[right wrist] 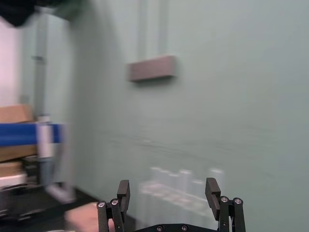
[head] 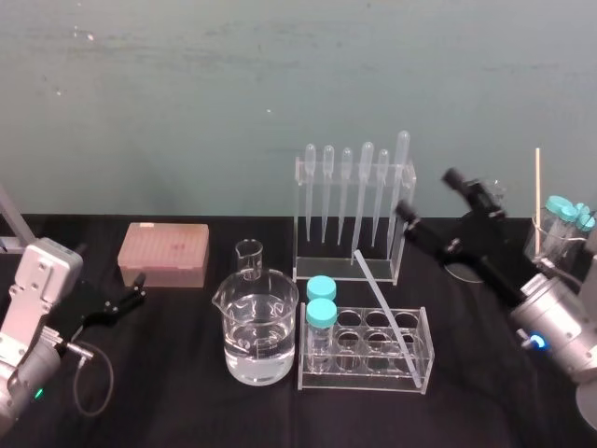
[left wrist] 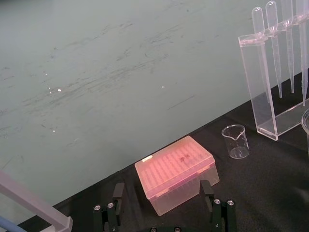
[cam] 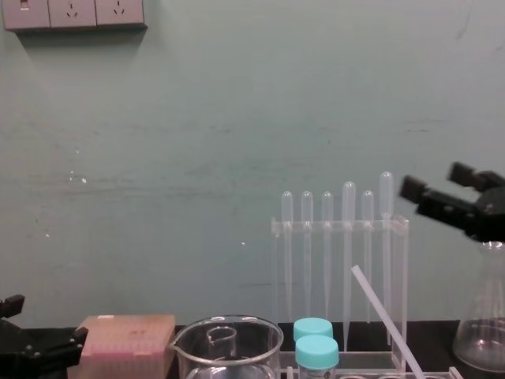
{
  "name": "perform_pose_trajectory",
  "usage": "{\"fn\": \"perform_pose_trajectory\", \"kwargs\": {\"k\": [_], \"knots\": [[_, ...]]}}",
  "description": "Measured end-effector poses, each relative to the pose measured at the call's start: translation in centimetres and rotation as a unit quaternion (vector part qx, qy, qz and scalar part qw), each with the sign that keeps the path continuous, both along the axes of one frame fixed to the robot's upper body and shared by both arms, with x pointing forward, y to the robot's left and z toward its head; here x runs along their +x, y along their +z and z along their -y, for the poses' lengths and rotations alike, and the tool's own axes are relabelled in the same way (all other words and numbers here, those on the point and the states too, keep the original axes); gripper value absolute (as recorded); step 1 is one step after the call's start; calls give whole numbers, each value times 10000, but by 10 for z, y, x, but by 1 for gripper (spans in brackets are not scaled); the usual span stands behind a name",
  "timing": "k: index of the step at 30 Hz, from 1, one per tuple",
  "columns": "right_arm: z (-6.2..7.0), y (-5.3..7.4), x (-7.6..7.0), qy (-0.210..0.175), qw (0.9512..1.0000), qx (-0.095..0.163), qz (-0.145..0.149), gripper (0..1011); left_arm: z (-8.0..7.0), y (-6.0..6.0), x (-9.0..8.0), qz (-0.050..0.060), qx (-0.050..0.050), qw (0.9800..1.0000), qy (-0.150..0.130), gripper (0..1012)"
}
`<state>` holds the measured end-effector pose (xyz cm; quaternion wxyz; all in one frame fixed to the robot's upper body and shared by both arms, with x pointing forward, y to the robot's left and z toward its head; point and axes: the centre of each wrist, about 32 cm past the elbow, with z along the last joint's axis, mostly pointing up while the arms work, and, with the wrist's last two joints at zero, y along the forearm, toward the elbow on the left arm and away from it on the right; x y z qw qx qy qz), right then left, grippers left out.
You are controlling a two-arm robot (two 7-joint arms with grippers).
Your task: Pick up the stirring rod with one hand, then place it down.
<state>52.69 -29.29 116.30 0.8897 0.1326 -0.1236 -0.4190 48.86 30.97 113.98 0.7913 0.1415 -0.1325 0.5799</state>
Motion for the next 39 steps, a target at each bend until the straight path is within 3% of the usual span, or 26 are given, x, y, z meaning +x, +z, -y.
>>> {"fn": "perform_pose_trajectory", "kwargs": {"k": [3,4,7,8,12,15,39], "knots": [[8,3,-5,-588,9981,61,-197,1003,0,0,0,0,0,10000,0,1000],[13,3,-8,-893,9952,50,-385,1003,0,0,0,0,-1,10000,0,1000],[20,1,-13,-1281,9892,-13,-713,1003,0,0,0,0,0,10000,0,1000],[24,-2,-16,-1464,9844,-76,-970,1003,0,0,0,0,0,10000,0,1000],[29,-9,-24,-1684,9718,-240,-1632,1003,0,0,0,0,0,10000,0,1000],[29,-11,-25,-1675,9679,-283,-1855,1003,0,0,0,0,0,10000,0,1000],[29,-10,-24,-1668,9701,-262,-1744,1003,0,0,0,0,0,10000,0,1000]]}}
